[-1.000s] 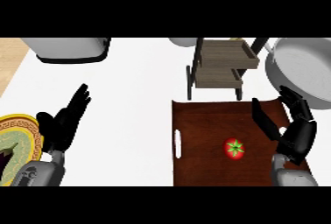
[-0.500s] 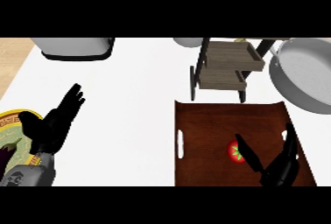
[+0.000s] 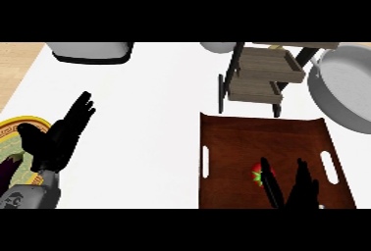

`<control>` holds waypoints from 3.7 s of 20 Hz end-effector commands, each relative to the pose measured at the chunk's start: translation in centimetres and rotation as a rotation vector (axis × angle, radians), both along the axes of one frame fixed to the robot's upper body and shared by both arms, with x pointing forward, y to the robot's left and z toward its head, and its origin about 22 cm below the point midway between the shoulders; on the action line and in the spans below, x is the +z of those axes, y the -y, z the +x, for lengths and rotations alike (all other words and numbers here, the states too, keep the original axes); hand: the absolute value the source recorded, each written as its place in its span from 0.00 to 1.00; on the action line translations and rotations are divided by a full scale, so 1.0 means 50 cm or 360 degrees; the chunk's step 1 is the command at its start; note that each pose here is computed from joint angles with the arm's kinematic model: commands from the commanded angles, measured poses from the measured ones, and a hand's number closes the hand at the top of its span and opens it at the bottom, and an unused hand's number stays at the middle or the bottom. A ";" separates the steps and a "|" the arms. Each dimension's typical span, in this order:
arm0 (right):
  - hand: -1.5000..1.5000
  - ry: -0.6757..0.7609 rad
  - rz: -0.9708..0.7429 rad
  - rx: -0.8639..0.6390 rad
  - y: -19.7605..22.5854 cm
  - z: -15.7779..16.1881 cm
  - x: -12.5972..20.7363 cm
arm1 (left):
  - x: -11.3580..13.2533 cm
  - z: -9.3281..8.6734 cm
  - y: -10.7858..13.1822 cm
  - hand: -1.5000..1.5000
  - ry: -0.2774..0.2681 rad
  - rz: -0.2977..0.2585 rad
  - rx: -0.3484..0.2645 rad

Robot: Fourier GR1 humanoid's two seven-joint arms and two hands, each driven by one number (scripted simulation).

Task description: Pick the tomato from the tray and place it in the tiered basket

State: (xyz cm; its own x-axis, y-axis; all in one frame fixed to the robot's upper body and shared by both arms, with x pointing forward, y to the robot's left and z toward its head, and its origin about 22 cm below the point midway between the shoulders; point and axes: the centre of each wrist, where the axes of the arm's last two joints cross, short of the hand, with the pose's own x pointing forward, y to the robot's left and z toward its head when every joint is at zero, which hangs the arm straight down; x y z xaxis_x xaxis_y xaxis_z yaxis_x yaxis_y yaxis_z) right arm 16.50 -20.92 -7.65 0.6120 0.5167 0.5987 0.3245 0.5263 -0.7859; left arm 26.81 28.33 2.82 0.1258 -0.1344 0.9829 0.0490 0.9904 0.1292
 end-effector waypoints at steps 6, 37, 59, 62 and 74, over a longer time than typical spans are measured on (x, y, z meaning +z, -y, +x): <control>0.00 -0.0427 -0.0138 -0.0093 -0.103 0.077 0.153 | -0.008 -0.007 -0.011 0.50 -0.0013 -0.0031 0.0030; 1.00 -0.0878 -0.0098 -0.0160 -0.104 0.158 0.142 | 0.039 -0.013 -0.035 0.50 -0.0015 -0.0045 0.0023; 1.00 -0.0126 -0.0993 0.1178 0.210 0.255 0.422 | 0.033 -0.017 -0.008 0.50 -0.0022 -0.0035 0.0041; 1.00 0.0300 -0.0887 0.1222 0.264 0.274 0.518 | 0.022 -0.023 -0.019 0.50 -0.0033 -0.0036 0.0056; 1.00 0.0905 -0.0289 0.1633 0.519 0.247 0.830 | 0.022 -0.014 -0.008 0.50 -0.0021 -0.0058 0.0029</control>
State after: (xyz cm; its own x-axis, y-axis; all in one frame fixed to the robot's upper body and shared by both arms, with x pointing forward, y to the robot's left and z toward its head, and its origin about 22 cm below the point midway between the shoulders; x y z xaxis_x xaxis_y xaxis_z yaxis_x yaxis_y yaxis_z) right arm 29.93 -43.67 28.84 -0.3796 0.7885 0.4838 0.1775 0.5754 -0.7984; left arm 25.70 29.00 3.74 0.1485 -0.1012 0.9837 0.0236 0.9948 0.0988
